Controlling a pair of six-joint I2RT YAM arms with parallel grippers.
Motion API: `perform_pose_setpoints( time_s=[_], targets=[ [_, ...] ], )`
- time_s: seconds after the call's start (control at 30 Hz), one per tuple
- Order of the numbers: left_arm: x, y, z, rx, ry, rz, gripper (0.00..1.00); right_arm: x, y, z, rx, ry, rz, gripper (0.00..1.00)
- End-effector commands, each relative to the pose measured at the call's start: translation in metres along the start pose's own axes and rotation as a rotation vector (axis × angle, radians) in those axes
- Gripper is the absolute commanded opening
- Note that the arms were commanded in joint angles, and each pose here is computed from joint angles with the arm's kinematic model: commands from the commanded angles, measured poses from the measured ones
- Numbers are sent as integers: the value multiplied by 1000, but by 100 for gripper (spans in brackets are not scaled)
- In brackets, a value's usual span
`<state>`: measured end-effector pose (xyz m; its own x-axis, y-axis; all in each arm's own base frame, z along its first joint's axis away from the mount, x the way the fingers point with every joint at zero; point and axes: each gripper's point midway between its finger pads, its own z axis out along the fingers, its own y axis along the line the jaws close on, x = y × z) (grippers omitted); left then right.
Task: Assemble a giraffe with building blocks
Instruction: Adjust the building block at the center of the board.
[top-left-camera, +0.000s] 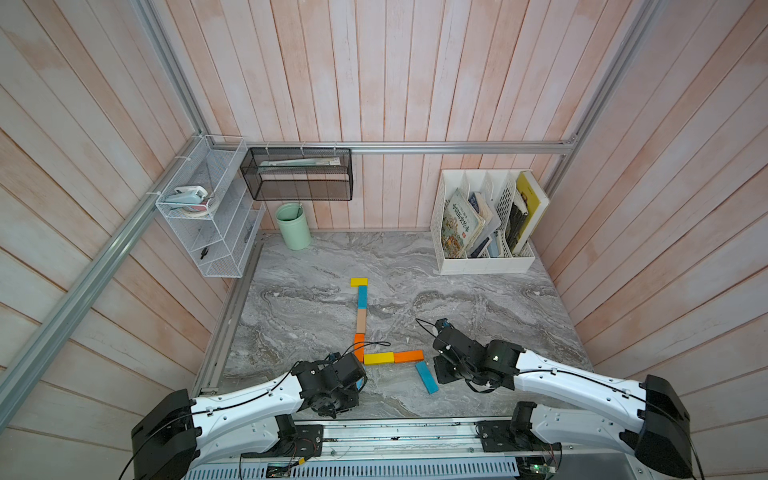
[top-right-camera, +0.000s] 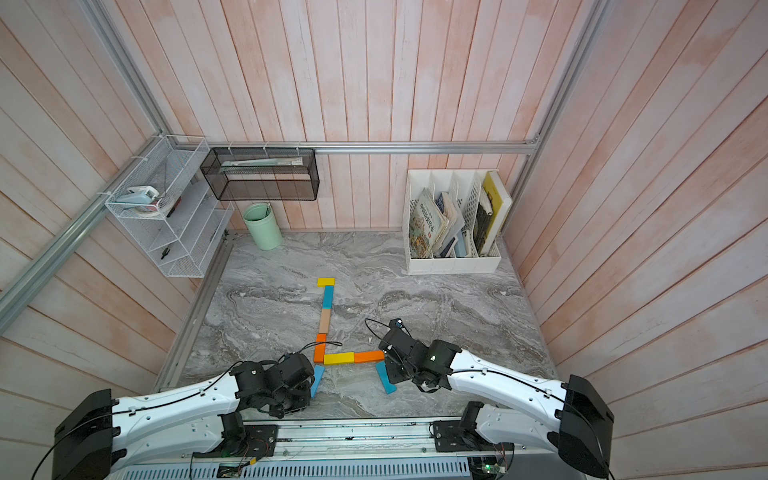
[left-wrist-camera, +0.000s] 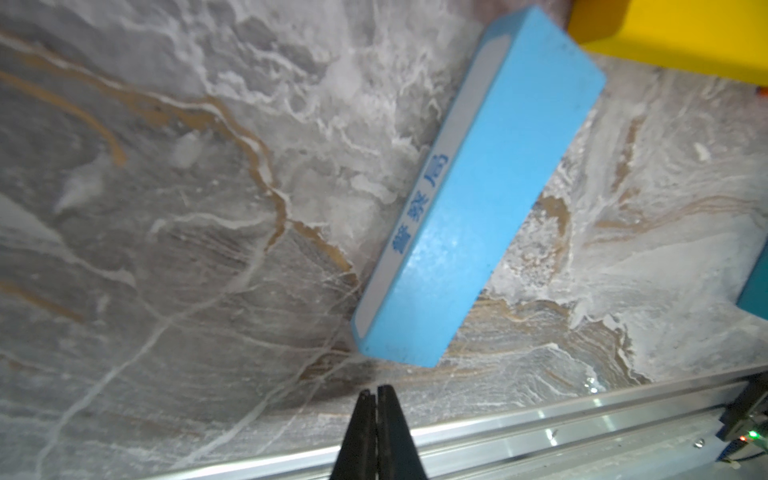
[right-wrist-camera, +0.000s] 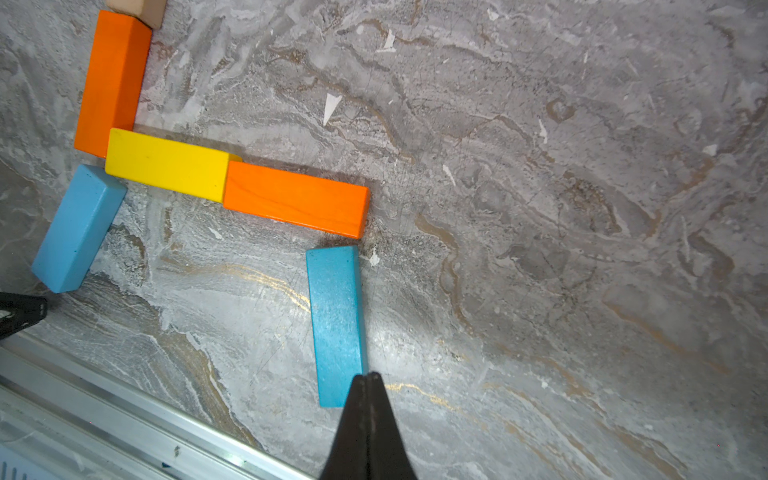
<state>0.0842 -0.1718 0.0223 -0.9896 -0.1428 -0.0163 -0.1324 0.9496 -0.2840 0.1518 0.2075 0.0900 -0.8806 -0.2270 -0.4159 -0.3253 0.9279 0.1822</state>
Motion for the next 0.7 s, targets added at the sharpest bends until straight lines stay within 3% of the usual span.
perform_pose_setpoints(
  time_s=[0.0, 0.67],
  targets=[
    [-7, -9, -2, 17, -34, -2, 9, 2, -1, 3, 1, 11, 10, 0],
    [-14, -16, 2, 9, -50, 15, 9, 4, 2, 7, -5, 26, 1, 0]
  ],
)
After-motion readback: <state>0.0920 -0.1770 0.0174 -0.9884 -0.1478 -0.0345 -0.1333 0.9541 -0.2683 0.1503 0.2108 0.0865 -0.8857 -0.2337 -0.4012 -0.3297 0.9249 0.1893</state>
